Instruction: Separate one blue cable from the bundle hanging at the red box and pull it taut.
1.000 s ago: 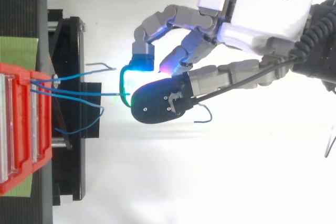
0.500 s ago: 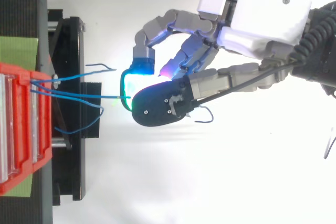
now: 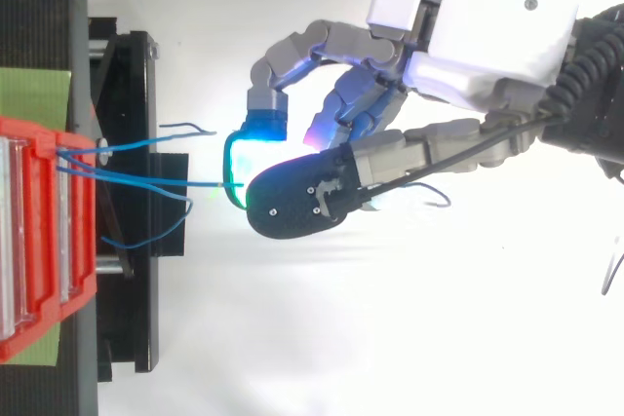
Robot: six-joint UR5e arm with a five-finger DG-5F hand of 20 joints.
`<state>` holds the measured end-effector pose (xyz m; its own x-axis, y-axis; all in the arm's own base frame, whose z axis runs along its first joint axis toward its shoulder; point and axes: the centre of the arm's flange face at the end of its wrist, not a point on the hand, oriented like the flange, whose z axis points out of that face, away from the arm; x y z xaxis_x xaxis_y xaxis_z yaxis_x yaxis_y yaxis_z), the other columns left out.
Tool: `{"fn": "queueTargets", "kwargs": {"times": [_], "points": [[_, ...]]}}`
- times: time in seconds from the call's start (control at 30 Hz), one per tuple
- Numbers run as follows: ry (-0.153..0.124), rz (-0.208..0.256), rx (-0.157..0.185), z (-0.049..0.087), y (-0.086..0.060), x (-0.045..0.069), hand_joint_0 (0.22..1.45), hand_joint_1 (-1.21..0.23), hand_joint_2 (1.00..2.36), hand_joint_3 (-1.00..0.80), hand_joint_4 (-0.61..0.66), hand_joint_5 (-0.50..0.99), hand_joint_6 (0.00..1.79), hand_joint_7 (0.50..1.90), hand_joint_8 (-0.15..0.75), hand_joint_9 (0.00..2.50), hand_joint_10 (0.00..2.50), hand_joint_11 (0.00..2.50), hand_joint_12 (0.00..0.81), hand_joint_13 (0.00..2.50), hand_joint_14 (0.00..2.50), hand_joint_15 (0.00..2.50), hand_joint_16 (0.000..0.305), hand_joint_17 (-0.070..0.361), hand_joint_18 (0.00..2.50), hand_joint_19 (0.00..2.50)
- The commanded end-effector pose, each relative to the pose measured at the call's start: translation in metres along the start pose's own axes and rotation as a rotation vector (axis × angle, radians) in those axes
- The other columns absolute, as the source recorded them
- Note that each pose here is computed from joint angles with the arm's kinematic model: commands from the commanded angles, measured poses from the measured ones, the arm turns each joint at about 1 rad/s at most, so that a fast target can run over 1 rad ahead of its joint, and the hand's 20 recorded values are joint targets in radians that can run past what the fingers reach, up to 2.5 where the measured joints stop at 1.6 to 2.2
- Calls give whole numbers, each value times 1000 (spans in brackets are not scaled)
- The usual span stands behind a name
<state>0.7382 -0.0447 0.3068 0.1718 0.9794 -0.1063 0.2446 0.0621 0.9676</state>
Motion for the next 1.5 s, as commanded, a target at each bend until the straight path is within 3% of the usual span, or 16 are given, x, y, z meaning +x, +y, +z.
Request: {"fn": "queueTargets", "kwargs": {"times": [0.0,0.3,0.57,0.73,1.0,1.07,1.17,1.23,1.47], "points": [[1,0,0,0,0,1,663,-638,1000,-493,74,-240,918,934,259,882,581,1472,302,1274,30,1629,40,90,725,582],[3,0,-2,0,0,2,567,-597,1000,-500,130,-243,901,923,275,871,642,1432,315,1275,84,1589,42,94,738,575],[1,0,0,0,0,1,532,-641,1000,-500,147,-243,901,913,285,864,702,1395,328,1285,142,1553,44,99,754,585],[3,1,0,0,0,2,652,-626,1000,-500,115,-241,906,948,266,896,625,1454,293,1319,101,1602,42,93,756,595],[4,0,0,0,0,3,683,-688,1024,-248,-8,-244,924,1070,254,923,670,1436,296,1336,115,1613,42,94,764,602],[4,0,0,0,0,3,680,-689,1025,-236,-4,-245,928,1047,253,926,668,1435,295,1338,120,1609,42,94,765,602],[3,2,0,0,0,3,651,-664,1019,-307,54,-244,929,961,251,930,635,1465,298,1328,145,1600,42,95,762,621],[3,2,0,0,0,3,615,-611,1002,-481,66,-240,921,941,256,936,610,1482,296,1324,150,1595,43,96,758,620],[4,2,0,0,0,3,555,-609,1000,-500,93,-238,911,944,267,941,642,1448,306,1328,173,1567,44,100,766,606]]}}
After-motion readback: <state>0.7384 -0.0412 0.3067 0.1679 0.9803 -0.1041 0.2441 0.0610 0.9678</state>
